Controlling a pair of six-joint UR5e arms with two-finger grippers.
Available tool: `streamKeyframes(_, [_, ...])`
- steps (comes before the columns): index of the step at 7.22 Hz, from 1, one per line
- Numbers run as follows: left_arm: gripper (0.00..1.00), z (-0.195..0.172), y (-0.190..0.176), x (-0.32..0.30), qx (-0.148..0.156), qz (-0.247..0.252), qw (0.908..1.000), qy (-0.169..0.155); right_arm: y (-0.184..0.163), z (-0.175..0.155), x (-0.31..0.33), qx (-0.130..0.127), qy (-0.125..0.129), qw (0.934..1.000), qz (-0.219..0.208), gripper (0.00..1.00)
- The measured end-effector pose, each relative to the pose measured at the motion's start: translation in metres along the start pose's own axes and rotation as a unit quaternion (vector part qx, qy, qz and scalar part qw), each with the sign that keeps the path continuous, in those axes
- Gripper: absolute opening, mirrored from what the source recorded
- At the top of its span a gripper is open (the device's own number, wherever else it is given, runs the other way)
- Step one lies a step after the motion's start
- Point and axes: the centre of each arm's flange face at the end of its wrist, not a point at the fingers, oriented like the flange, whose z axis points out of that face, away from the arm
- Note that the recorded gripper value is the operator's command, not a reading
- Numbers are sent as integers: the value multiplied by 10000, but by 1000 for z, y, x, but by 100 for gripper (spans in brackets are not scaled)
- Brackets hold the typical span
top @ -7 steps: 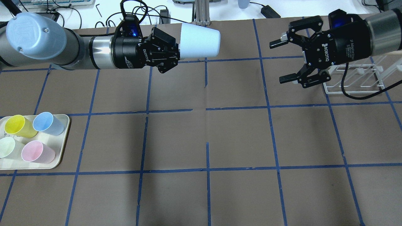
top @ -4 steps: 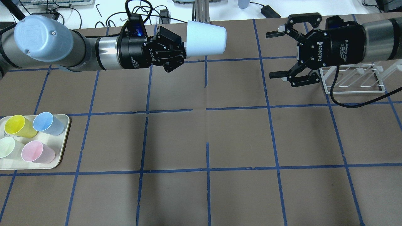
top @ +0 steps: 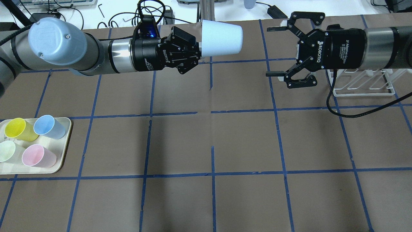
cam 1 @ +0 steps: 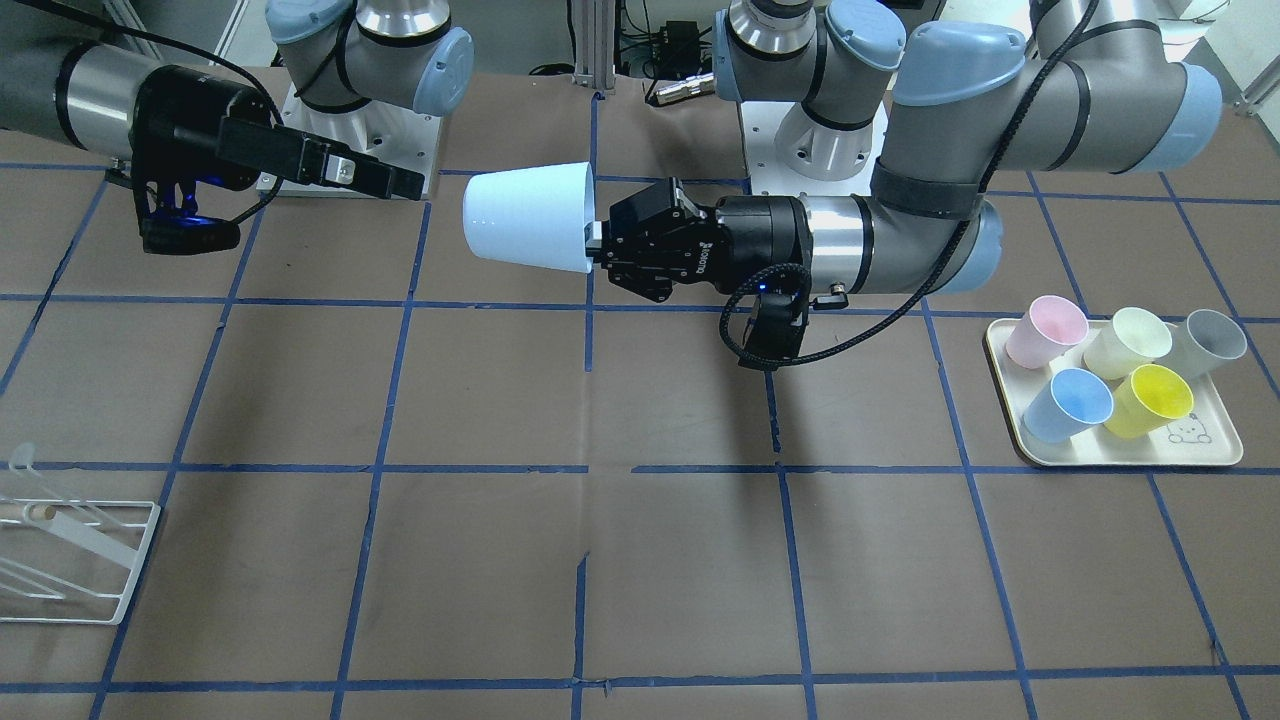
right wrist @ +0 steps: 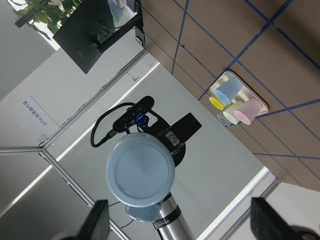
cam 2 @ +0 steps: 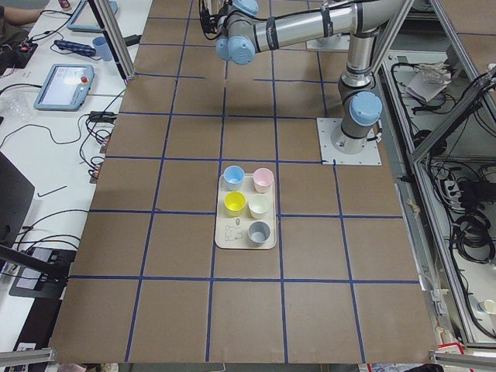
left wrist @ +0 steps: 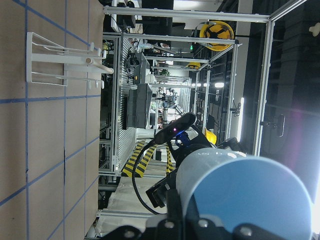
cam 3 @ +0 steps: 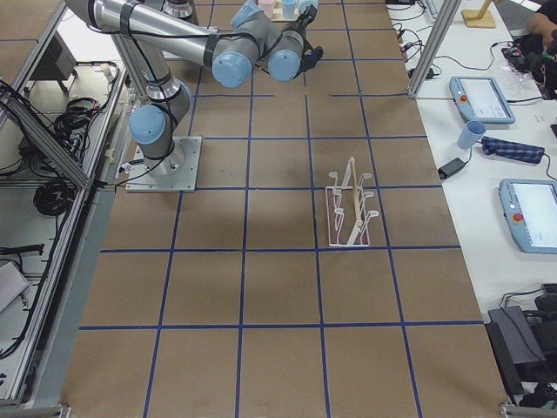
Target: Transfer IKEA cup to right arm and place on rack
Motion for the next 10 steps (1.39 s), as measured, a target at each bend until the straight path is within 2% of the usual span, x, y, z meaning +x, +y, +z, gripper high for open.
streamKeyframes(2, [0, 9, 2, 1, 20, 0, 10000, 57, 8, 17, -2, -138, 32, 9994, 327, 100])
streamKeyframes(5, [0, 14, 2, -1, 31, -15, 10000, 90, 19, 34, -17, -292, -68, 9992, 267, 100])
streamKeyframes(10, [0, 15, -1, -5, 37, -41, 9999, 94, 0, 38, -22, -286, -66, 9994, 195, 100])
